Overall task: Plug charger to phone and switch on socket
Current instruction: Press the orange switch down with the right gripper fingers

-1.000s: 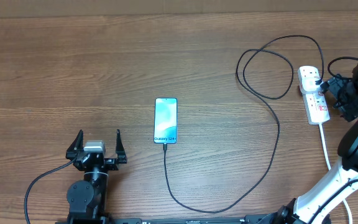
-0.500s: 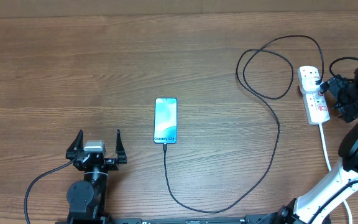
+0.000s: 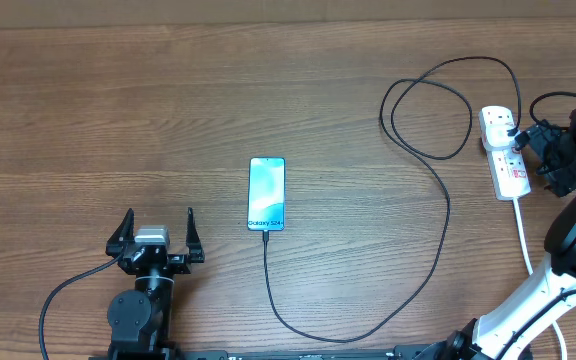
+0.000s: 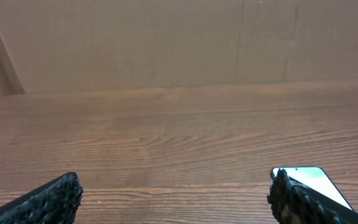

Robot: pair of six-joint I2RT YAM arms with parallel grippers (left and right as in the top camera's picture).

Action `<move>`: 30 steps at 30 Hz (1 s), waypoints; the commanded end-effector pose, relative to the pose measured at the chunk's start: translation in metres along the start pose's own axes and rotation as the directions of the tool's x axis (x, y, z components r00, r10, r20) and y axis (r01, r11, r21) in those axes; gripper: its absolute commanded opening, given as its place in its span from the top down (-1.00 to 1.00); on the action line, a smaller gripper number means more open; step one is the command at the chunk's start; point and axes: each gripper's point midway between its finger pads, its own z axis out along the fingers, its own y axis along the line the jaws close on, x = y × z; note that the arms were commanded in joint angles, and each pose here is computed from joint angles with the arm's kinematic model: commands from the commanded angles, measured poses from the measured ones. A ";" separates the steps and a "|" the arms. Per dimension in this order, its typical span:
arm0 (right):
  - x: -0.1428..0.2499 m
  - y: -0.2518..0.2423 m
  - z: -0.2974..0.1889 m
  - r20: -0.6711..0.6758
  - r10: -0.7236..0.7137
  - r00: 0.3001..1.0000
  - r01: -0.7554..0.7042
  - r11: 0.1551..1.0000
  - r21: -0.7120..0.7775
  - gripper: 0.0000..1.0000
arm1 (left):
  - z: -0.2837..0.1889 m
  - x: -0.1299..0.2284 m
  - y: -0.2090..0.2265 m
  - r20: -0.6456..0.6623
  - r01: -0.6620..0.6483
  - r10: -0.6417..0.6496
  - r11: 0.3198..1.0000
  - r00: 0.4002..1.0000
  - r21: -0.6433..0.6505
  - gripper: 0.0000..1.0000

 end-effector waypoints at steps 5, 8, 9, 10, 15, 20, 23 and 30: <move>0.007 0.007 0.007 0.023 -0.062 0.998 0.061 0.998 0.032 -1.00 | 0.000 0.000 0.000 0.007 0.013 -0.013 1.000 1.000 0.002 -0.99; -0.001 -0.001 0.006 0.066 0.038 0.997 -0.043 0.996 0.076 -1.00 | 0.000 0.000 0.000 0.007 0.013 -0.013 1.000 1.000 0.002 -0.99; -0.003 -0.004 0.006 0.078 0.068 0.995 -0.074 0.993 0.086 -0.99 | 0.000 0.000 0.000 0.007 0.013 -0.013 1.000 1.000 0.003 -0.99; -0.005 -0.007 0.006 0.092 0.096 0.991 -0.105 0.990 0.096 -1.00 | 0.000 0.000 0.000 0.007 0.013 -0.013 1.000 1.000 0.002 -0.99; -0.012 -0.008 0.006 0.122 0.130 0.984 -0.142 0.986 0.089 -1.00 | 0.000 0.000 0.000 0.007 0.013 -0.013 1.000 1.000 0.003 -0.99; -0.019 -0.003 0.005 0.144 0.133 0.981 -0.143 0.988 0.064 -1.00 | 0.000 0.000 0.000 0.007 0.013 -0.013 1.000 1.000 0.003 -0.99; -0.020 -0.002 0.005 0.151 0.133 0.979 -0.143 0.988 0.057 -1.00 | 0.000 0.000 0.000 0.007 0.013 -0.013 1.000 1.000 0.003 -0.99; -0.012 0.009 0.007 0.097 0.124 0.987 -0.124 0.992 -0.002 -1.00 | 0.000 0.000 0.000 0.007 0.013 -0.013 1.000 1.000 0.003 -0.99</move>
